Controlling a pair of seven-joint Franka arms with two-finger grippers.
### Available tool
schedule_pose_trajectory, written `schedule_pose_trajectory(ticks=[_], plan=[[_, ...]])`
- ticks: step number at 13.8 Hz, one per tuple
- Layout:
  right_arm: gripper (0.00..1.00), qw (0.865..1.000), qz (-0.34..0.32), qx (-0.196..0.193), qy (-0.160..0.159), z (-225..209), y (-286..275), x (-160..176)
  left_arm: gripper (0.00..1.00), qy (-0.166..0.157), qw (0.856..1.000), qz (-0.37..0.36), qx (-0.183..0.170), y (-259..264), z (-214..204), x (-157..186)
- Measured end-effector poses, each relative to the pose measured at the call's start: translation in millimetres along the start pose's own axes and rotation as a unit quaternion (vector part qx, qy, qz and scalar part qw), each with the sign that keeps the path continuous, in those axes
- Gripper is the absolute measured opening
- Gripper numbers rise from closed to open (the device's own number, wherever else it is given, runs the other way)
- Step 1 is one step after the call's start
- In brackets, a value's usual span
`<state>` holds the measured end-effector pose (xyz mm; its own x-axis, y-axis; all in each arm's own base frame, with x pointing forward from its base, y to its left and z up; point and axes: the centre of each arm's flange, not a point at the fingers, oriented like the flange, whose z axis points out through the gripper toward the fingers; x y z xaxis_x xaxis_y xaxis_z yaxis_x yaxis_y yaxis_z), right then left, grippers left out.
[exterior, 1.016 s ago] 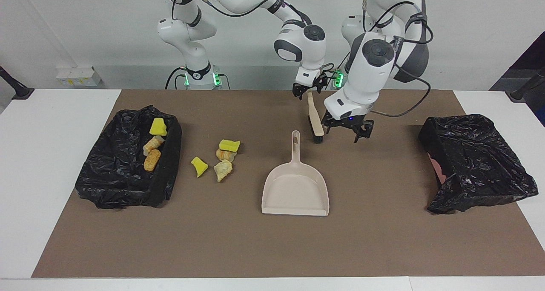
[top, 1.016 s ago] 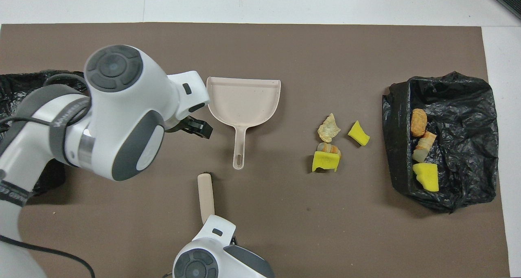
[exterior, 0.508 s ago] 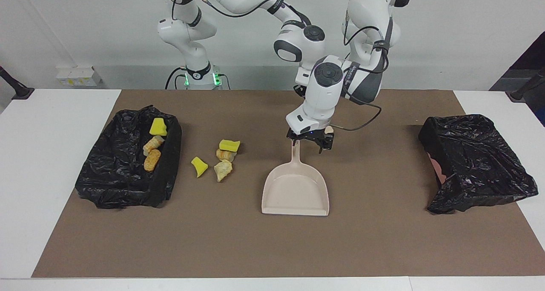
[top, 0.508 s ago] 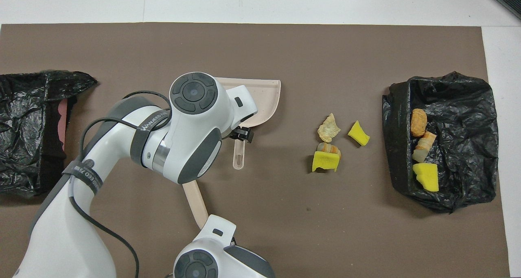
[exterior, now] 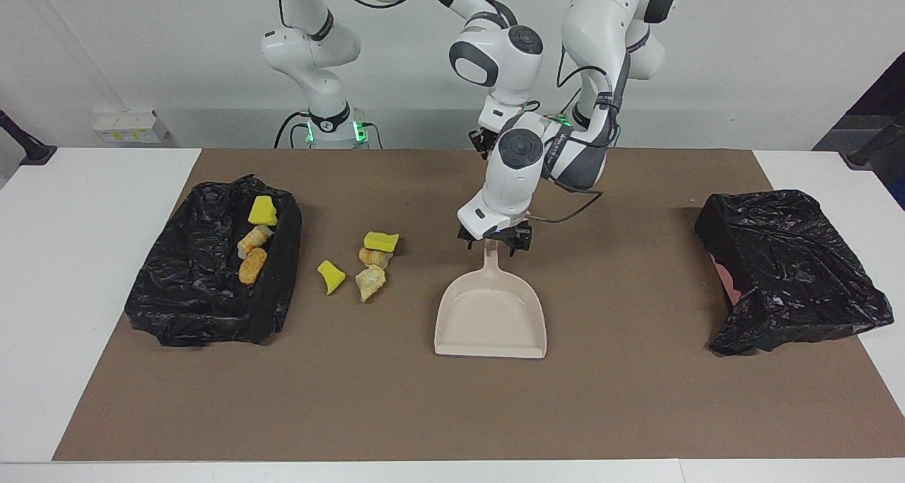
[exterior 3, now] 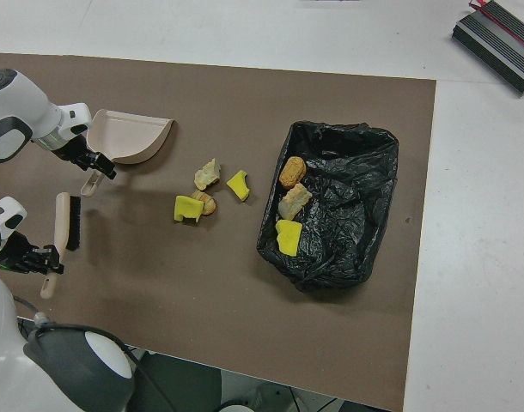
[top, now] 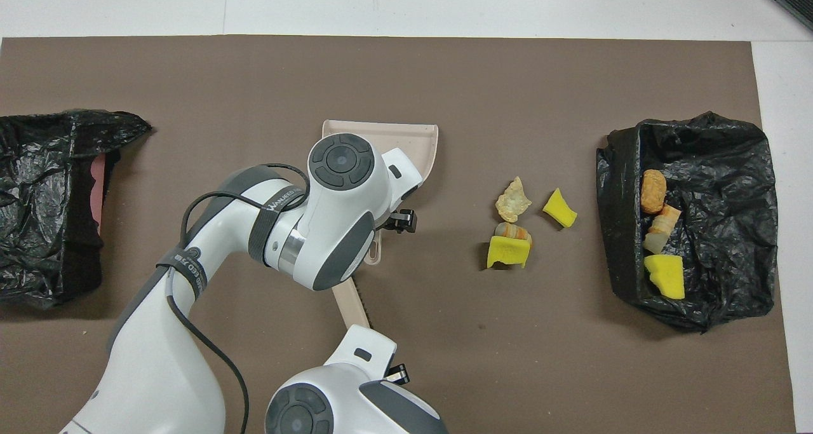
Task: Sweep and dump trash in bin
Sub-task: 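Grasp the brush handle with the right gripper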
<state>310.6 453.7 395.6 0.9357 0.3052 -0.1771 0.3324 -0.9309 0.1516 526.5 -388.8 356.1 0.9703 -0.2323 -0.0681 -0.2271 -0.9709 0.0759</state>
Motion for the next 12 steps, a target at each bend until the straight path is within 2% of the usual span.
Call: schedule_pose_trajectory(ticks=[1, 4, 5, 7, 10, 12], plan=[[0.27, 1.000, 0.000, -0.023, -0.011, -5, 15, -4, 0.74, 0.000, 1.000, -0.002, 0.000, -1, 0, 0], [0.27, 0.997, 0.004, -0.070, -0.044, 3, 49, -13, 0.38, -0.001, 1.000, -0.004, 0.000, -4, 0, 1], [0.27, 0.995, 0.011, -0.081, -0.059, 9, 62, -14, 0.32, -0.001, 1.000, -0.004, 0.000, -6, 1, 2], [0.27, 0.993, 0.022, -0.088, -0.077, 6, 103, -4, 0.32, -0.001, 1.000, -0.004, 0.001, -9, 1, 3], [0.27, 0.994, 0.050, -0.070, -0.074, -20, 188, 13, 0.32, 0.004, 1.000, 0.000, 0.001, -20, -4, 8], [0.27, 0.993, 0.070, -0.060, -0.070, -26, 232, 20, 0.32, 0.009, 0.999, 0.034, 0.000, -37, -14, 14]])
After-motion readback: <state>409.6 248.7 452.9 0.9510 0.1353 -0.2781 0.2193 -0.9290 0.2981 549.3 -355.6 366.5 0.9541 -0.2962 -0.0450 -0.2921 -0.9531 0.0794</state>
